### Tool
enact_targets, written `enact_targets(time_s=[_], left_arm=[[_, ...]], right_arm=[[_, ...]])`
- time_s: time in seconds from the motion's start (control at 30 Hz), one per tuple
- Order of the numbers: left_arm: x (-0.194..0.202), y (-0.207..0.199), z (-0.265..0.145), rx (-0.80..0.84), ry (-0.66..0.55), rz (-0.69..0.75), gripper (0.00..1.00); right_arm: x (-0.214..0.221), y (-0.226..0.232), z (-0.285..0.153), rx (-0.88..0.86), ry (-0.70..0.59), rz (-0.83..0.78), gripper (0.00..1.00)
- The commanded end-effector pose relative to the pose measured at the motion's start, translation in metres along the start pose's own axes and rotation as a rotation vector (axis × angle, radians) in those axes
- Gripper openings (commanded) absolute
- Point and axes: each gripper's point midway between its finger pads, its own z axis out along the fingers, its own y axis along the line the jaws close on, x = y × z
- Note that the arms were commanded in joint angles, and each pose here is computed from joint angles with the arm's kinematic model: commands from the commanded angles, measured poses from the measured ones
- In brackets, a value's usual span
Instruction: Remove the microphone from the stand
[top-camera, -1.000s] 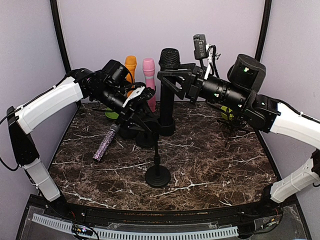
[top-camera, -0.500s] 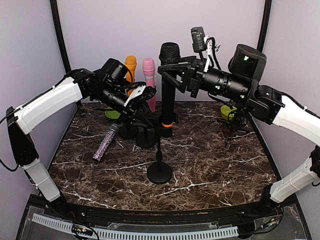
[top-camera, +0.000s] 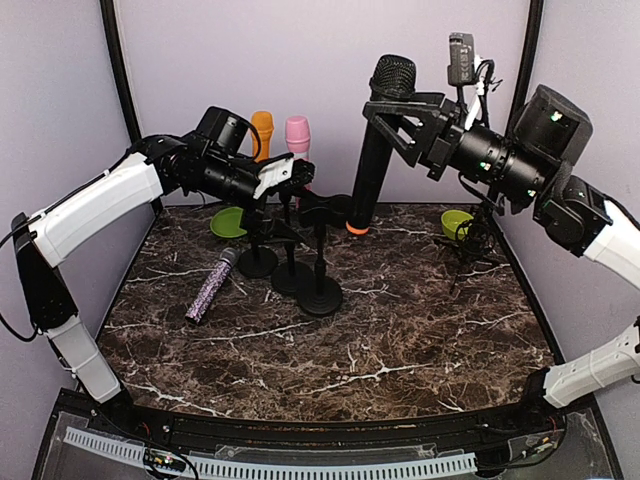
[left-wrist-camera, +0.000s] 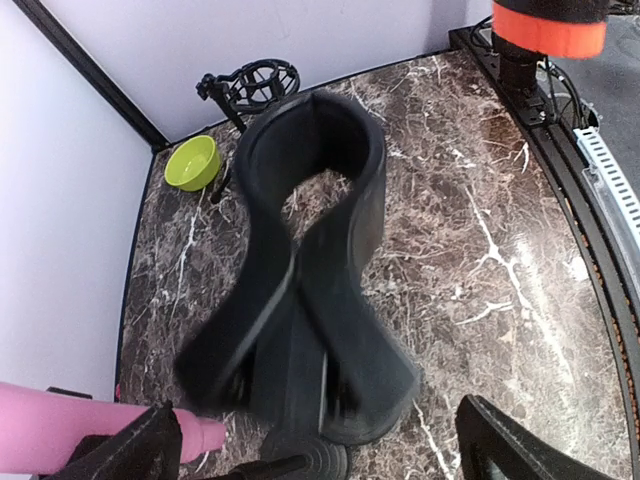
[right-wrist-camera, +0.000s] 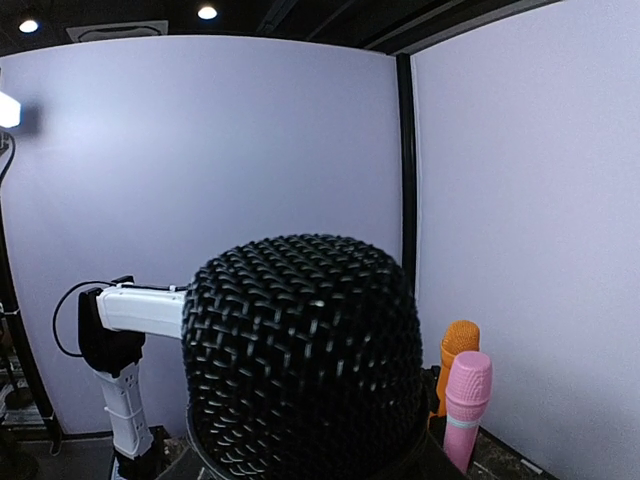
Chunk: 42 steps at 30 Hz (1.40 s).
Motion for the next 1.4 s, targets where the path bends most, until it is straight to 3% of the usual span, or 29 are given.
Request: enact_targets(time_s=[0.0,0.17,0.47,0.8,0.9,0.97,1.03,1.07,1.17,1.23,1.37], left_arm=[[-0.003,0.002,-0.018,-0.048,0.018,0.029,0.99],[-0.031,-0.020,-0.053,-0.025,-0.065,-0.027,0.99],[-0.063,-0.078,-0.092,0.121,-0.280,-0.347,0.98],[-0.049,-0.086,-0.088,0.105,-0.287,-0.447,0.91],[-0.035,-0.090,-0.083,0.089,-0.259,-0.459,0.82],[-0.030,-0.095,-0.085,0.087,-0.260,-0.470,0.64],[-0.024,-0.095,-0.088,0.074,-0.262,-0.501,0.37],[-0.019,-0.095,-0.089,0.065,-0.259,-0.519,0.27],[-0.003,-0.087,-0.099,0.008,-0.250,-0.560,0.08],[0.007,-0.080,-0.106,-0.026,-0.247,-0.592,0.04],[0.038,-0.070,-0.119,-0.110,-0.195,-0.632,0.02]], right_arm=[[0.002,-0.001,0.004,-0.010,-0.026,0.072,0.14],[0.015,0.008,0.013,-0.076,-0.036,0.154,0.15],[0.057,0.024,0.064,-0.182,-0.034,0.253,0.14],[0.093,0.057,0.123,-0.262,-0.023,0.277,0.14],[0.095,0.063,0.128,-0.274,-0.031,0.278,0.14],[0.097,0.064,0.131,-0.276,-0.029,0.279,0.14],[0.098,0.066,0.132,-0.281,-0.019,0.281,0.14],[0.099,0.070,0.130,-0.304,-0.001,0.311,0.37],[0.095,0.064,0.122,-0.267,0.015,0.280,0.76],[0.096,0.057,0.114,-0.219,0.041,0.244,0.88],[0.093,0.030,0.084,-0.121,0.080,0.203,0.97]])
